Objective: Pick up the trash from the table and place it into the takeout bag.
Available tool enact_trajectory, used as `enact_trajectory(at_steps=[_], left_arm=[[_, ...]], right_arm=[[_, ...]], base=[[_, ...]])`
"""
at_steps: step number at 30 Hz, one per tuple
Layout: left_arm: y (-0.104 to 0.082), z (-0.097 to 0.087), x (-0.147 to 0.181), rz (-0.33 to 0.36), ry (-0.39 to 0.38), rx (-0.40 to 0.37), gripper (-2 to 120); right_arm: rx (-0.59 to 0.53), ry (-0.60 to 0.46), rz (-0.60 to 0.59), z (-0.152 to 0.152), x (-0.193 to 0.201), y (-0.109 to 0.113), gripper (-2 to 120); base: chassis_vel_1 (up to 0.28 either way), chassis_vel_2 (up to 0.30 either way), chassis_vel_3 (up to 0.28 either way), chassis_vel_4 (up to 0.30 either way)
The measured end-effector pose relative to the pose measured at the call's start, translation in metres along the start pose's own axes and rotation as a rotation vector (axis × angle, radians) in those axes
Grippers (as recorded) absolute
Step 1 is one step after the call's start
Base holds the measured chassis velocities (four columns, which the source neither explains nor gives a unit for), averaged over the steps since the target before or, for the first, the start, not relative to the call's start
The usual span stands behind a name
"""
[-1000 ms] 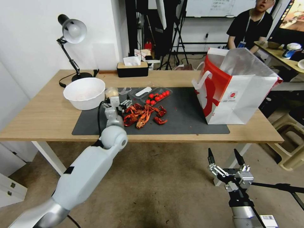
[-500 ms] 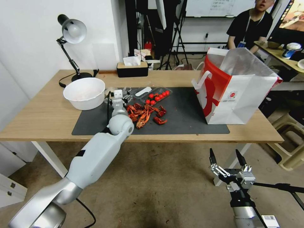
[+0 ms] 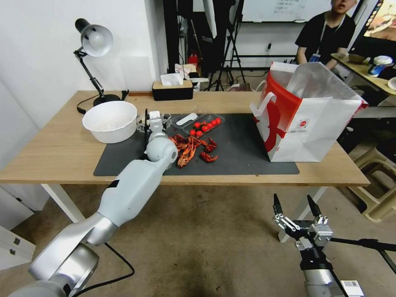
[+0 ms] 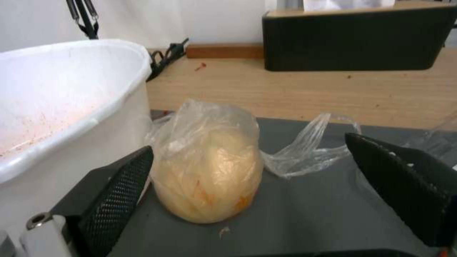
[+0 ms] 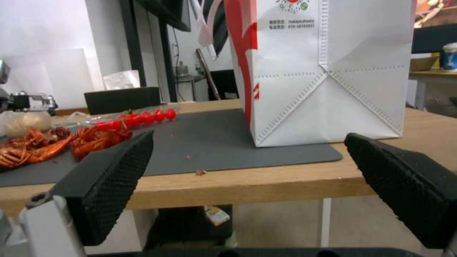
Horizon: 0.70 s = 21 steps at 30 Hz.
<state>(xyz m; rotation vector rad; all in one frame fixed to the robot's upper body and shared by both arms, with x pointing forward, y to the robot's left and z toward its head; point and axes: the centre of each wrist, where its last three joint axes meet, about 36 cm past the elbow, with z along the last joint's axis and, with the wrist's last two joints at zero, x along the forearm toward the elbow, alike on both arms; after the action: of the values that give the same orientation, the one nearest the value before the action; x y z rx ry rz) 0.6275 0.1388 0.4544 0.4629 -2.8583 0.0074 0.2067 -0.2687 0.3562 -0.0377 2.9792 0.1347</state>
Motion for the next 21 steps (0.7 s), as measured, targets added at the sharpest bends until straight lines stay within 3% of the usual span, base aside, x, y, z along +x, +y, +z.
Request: enact_trajectory(at_steps=[21], left_arm=[[0.002,-0.005,-0.035,-0.048,0.054,0.011,100]], right_arm=[[0.003,0.006,-0.005,0.001,-0.002,-0.002,100]], base=[[0.000,0.000,0.000,0.000]])
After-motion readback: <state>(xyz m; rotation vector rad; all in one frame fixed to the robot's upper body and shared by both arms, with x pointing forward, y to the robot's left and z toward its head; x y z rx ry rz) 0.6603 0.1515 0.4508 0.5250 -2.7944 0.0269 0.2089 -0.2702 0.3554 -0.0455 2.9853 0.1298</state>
